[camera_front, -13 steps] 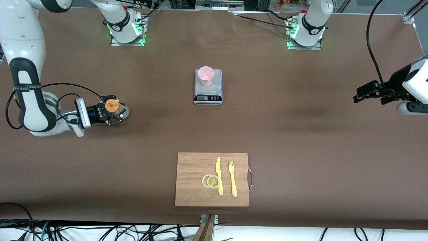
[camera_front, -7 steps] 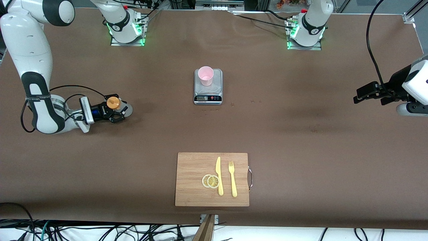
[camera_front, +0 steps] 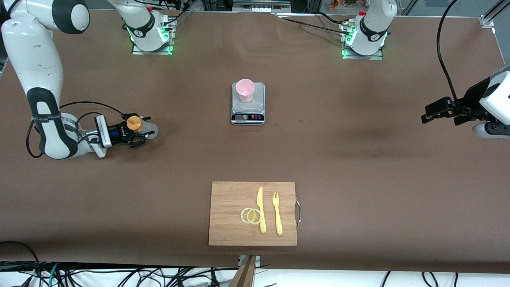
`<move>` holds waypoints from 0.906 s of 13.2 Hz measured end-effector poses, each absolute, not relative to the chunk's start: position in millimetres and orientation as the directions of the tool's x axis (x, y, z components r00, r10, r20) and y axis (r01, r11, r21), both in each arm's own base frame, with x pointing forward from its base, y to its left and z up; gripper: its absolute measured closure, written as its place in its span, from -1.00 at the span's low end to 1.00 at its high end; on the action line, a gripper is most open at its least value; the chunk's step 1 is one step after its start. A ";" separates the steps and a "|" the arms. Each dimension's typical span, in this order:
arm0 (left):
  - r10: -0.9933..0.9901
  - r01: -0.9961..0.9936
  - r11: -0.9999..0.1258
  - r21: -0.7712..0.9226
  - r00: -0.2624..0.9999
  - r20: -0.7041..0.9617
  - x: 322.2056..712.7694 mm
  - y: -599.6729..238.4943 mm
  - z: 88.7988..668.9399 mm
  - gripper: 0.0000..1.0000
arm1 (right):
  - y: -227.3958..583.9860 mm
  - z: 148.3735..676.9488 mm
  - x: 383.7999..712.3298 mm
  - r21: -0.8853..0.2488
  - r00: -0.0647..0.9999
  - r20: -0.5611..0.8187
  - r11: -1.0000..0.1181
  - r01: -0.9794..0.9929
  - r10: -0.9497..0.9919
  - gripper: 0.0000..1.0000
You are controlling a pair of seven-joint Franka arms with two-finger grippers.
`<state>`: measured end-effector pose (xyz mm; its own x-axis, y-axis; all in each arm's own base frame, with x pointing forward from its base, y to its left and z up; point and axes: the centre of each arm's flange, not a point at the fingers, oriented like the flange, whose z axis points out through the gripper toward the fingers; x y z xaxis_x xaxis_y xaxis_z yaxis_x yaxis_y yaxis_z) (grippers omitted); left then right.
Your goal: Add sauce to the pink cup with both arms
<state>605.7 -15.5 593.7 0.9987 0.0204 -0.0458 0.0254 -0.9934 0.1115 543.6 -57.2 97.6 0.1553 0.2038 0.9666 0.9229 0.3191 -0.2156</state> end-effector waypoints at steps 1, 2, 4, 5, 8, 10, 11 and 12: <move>0.020 0.025 -0.993 0.112 0.999 -0.046 605.8 -15.5 593.5 -1.00 | -57.8 97.8 543.6 -0.216 0.154 0.966 0.322 0.922 0.207 -0.67; 0.020 0.025 -0.993 0.111 0.999 -0.047 605.9 -15.5 593.3 -1.00 | -59.6 98.1 543.4 -0.219 0.154 0.964 0.326 0.920 0.215 -0.90; 0.020 0.025 -0.993 0.111 0.999 -0.047 605.9 -15.5 593.2 -1.00 | -72.1 98.4 539.4 -0.238 0.154 0.954 0.341 0.910 0.256 -1.00; 0.020 0.025 -0.993 0.111 0.999 -0.047 606.0 -15.5 593.2 -1.00 | -83.1 100.1 537.0 -0.251 0.151 0.945 0.350 0.902 0.290 -1.00; 0.020 0.025 -0.993 0.111 0.999 -0.046 606.0 -15.5 593.4 -1.00 | -121.6 121.5 533.4 -0.296 0.133 0.902 0.365 0.883 0.411 -1.00; 0.020 0.025 -0.993 0.111 0.999 -0.046 606.0 -15.5 593.3 -1.00 | -144.6 138.1 534.6 -0.331 0.130 0.857 0.338 0.881 0.499 -1.00; 0.020 0.025 -0.993 0.111 0.999 -0.046 606.1 -15.5 593.3 -1.00 | -155.9 145.5 537.0 -0.342 0.125 0.827 0.315 0.885 0.548 -1.00; 0.020 0.025 -0.993 0.111 0.999 -0.046 606.0 -15.5 593.3 -1.00 | -164.8 153.8 539.9 -0.354 0.123 0.799 0.295 0.888 0.588 -1.00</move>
